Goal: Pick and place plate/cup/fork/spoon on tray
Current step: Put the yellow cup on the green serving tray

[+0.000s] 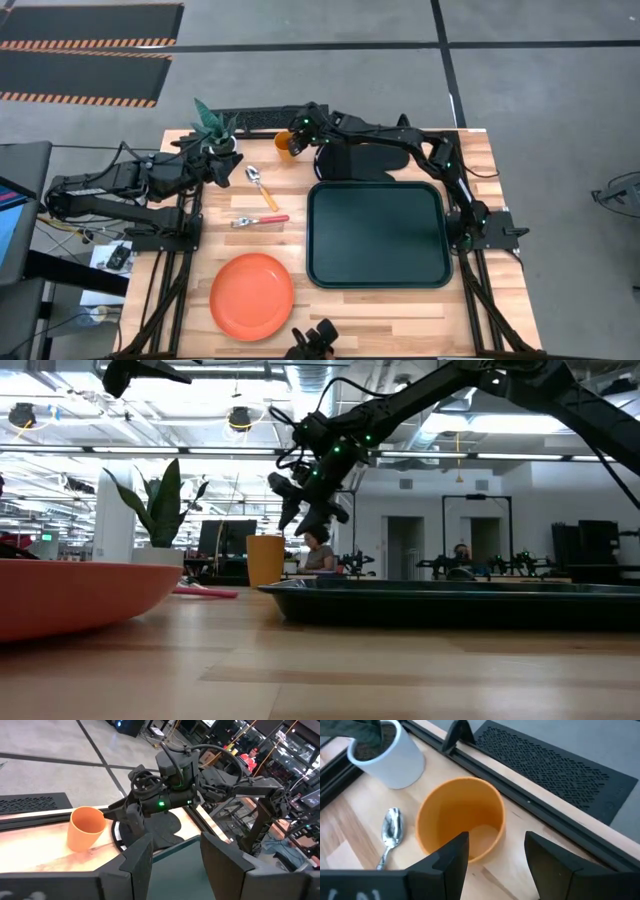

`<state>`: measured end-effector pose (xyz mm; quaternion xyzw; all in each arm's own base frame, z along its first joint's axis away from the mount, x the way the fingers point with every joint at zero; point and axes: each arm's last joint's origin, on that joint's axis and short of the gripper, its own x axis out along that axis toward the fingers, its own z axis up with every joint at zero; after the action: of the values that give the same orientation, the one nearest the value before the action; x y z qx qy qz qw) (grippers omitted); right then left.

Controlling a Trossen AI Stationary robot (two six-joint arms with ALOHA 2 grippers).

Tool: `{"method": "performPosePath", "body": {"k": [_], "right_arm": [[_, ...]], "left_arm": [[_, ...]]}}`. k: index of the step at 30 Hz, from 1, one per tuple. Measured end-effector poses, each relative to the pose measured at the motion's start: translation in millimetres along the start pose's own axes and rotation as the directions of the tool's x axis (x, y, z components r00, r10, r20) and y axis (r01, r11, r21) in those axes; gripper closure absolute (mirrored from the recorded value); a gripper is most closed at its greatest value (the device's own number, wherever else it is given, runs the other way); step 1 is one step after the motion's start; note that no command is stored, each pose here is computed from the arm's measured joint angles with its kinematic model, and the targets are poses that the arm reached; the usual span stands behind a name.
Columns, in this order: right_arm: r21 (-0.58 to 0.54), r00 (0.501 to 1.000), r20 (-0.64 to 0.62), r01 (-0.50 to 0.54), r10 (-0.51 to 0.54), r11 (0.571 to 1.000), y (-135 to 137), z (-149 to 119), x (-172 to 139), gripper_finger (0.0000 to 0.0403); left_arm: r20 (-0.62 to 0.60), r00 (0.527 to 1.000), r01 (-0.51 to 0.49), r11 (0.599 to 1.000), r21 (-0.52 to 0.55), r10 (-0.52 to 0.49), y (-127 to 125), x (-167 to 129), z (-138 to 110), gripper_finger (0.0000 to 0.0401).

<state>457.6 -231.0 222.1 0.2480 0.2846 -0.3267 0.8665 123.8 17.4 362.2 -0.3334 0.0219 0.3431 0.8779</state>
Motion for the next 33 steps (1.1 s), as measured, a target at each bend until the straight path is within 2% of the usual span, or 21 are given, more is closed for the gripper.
{"method": "performPosePath", "body": {"k": [10, 13, 23, 29, 33], "right_arm": [[0.005, 1.000, -0.006, 0.000, 0.000, 1.000, -1.8, -1.4, 3.4, 0.0198], [-0.008, 0.997, -0.070, -0.030, 0.029, 1.000, -2.0, -8.3, 6.4, 0.0208], [-0.036, 0.977, -0.105, -0.191, 0.186, 0.981, -2.2, 4.1, -0.8, 0.0227], [-0.044, 0.984, -0.135, -0.124, 0.117, 0.991, -5.1, -1.4, 0.6, 0.0212], [-0.122, 0.977, -0.193, -0.111, 0.087, 0.986, -7.3, -5.6, -1.1, 0.0183]], "left_arm": [[0.000, 1.000, 0.000, 1.000, 0.000, 0.000, 0.0, -0.1, 0.0, 0.0250], [0.000, 1.000, 0.000, 1.000, 0.000, 0.000, 0.0, 0.0, 0.0, 0.0250], [-0.034, 0.999, -0.012, 1.000, 0.025, 0.013, 2.5, -0.1, -2.8, 0.0250], [-0.041, 0.999, -0.019, 0.999, 0.033, 0.020, 3.3, -0.1, -3.5, 0.0250], [-0.040, 0.999, -0.019, 0.999, 0.033, 0.020, 3.3, -0.1, -3.5, 0.0250]]}}
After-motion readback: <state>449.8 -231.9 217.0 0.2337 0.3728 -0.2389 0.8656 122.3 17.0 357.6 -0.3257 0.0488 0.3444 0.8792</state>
